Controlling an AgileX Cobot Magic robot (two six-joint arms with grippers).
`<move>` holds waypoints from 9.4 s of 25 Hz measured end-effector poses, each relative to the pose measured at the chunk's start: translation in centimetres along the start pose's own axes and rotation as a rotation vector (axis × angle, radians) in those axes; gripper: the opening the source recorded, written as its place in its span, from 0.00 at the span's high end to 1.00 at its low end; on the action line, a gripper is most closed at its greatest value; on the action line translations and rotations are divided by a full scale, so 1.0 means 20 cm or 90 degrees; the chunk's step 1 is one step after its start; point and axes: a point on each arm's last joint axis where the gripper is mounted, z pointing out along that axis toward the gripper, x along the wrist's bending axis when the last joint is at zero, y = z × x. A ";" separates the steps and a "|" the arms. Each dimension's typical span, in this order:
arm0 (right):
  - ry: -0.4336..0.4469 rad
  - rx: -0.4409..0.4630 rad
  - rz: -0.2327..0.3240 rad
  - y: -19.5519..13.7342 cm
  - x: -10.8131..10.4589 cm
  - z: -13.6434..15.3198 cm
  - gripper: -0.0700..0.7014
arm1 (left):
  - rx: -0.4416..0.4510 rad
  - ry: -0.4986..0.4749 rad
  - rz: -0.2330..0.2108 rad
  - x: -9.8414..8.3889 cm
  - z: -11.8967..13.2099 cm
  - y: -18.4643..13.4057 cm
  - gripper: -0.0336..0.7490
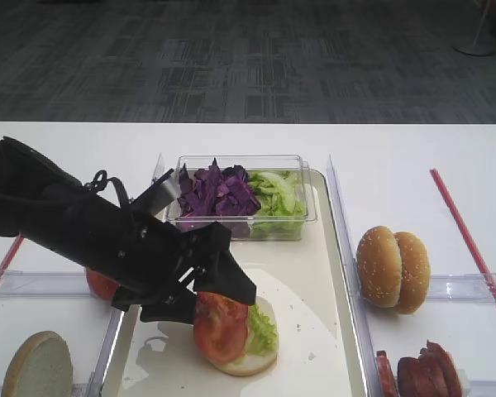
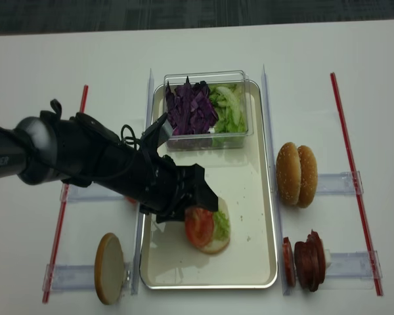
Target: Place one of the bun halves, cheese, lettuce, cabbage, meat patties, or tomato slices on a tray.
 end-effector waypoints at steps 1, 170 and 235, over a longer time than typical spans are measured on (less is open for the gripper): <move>0.000 0.000 0.000 0.00 0.00 0.00 0.29 | -0.001 0.001 0.000 0.00 0.00 0.00 0.36; -0.001 0.000 -0.001 0.00 0.00 0.00 0.29 | -0.335 0.555 0.136 -0.39 -1.42 -0.61 0.35; -0.002 0.000 -0.001 0.00 0.00 0.00 0.29 | -0.562 0.520 0.203 -0.05 -1.03 -1.31 0.35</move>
